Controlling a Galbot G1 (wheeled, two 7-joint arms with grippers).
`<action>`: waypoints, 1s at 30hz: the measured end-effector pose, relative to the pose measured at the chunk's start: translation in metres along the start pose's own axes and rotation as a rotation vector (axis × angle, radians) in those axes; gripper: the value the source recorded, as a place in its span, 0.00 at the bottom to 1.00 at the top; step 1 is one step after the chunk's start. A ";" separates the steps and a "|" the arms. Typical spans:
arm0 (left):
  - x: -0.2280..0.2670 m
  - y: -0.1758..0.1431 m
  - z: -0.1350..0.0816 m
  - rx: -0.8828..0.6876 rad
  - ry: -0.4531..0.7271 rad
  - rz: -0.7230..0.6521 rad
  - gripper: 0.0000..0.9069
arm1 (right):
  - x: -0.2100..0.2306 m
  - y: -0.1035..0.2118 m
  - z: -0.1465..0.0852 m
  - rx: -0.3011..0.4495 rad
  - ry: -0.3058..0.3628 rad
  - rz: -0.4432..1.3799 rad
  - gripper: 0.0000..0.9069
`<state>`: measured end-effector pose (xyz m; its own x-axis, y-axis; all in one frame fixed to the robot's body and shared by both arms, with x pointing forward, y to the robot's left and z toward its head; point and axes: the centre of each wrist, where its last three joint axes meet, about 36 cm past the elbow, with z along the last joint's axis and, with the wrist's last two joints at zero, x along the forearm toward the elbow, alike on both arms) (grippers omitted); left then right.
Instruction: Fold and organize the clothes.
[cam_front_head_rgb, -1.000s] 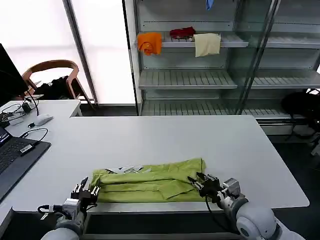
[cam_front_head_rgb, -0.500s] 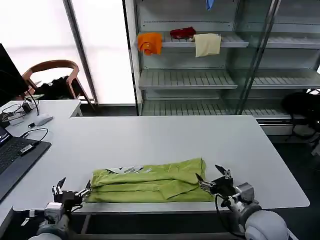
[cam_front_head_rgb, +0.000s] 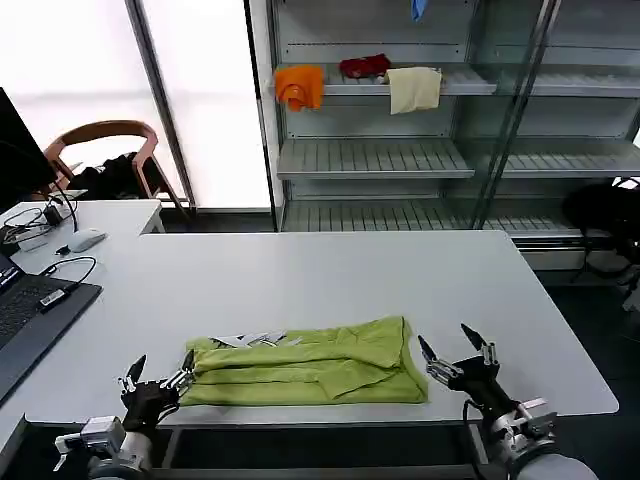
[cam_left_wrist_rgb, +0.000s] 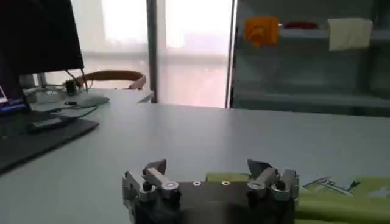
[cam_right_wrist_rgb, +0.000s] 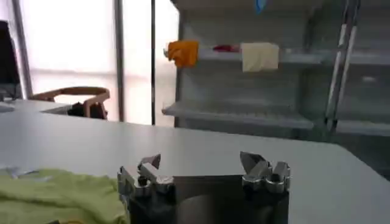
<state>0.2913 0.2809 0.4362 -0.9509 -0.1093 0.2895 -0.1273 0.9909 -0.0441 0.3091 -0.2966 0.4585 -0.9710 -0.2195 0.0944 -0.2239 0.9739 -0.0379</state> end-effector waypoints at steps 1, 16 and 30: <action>-0.001 -0.001 0.002 0.013 -0.001 0.000 1.00 | 0.001 -0.001 0.000 -0.004 -0.014 0.008 1.00; -0.013 -0.015 0.036 0.109 -0.005 0.001 1.00 | 0.016 -0.028 0.020 -0.051 -0.097 0.151 1.00; -0.024 -0.021 0.054 0.142 0.027 0.010 0.01 | 0.014 -0.036 0.022 -0.057 -0.124 0.192 1.00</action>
<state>0.3017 0.2582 0.3783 -0.9445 -0.0954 0.3144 -0.1584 0.9706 -0.1814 0.3019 -0.3355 0.4397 -0.9990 -0.0324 -0.0320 -0.0328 0.9994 0.0128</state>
